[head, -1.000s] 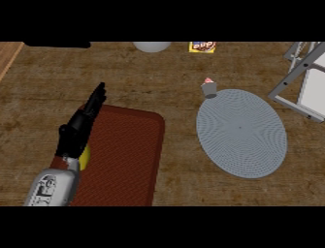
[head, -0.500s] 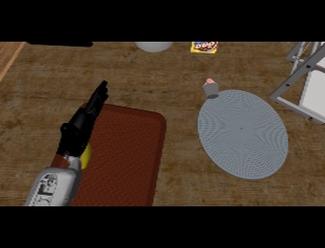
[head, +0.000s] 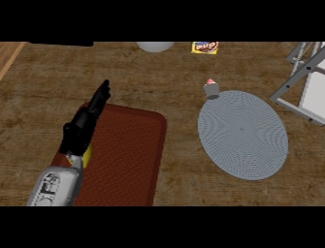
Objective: Pick the croissant from the placemat and place it in the tiered shelf
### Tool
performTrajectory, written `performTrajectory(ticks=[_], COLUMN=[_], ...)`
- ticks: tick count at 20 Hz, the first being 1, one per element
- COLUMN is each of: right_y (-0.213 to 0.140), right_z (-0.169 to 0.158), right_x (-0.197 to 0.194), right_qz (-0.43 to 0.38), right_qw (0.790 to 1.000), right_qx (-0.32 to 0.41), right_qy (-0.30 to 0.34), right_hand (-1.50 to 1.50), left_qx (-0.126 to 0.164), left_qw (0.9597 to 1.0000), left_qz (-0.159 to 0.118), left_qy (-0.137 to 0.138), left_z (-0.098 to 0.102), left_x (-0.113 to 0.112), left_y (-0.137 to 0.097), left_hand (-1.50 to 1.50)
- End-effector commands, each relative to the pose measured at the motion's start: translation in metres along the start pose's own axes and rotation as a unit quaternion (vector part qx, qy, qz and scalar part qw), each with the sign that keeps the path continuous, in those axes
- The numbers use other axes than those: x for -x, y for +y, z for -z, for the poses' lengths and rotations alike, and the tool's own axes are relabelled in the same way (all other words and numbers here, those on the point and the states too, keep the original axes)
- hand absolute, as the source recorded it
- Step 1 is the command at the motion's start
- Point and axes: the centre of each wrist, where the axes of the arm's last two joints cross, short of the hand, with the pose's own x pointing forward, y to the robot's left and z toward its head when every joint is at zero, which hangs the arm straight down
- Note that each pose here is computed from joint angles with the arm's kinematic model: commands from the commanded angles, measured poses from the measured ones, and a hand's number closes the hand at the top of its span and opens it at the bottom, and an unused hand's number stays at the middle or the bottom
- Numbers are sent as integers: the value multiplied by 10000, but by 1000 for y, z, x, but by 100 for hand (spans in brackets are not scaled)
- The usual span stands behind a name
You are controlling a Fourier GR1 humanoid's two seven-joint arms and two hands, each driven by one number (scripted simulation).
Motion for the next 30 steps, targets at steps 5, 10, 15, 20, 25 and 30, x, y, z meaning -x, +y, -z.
performTrajectory(ticks=[5,10,15,20,25,30], right_y=[7,2,-17,-34,-75,-110], right_z=[-14,-10,-7,4,-2,-23], right_x=[16,13,4,-9,-26,-35], right_qz=[707,1312,1587,2460,2755,2476], right_qw=[9955,9885,9843,9644,9497,9454], right_qx=[-280,-392,-497,-94,607,657], right_qy=[569,641,586,967,1356,2015], right_hand=[-150,-150,-150,-150,-150,-150], left_qx=[22,-48,-11,47,94,74], left_qw=[10000,10000,10000,10000,9999,9999], left_qz=[33,-2,22,15,-65,-9], left_qy=[-19,-81,44,-16,-47,-72], left_z=[-3,8,-1,-4,0,-2], left_x=[2,-1,-5,-3,4,-1], left_y=[4,4,-2,-10,-2,-5], left_hand=[0,0,0,0,0,0])
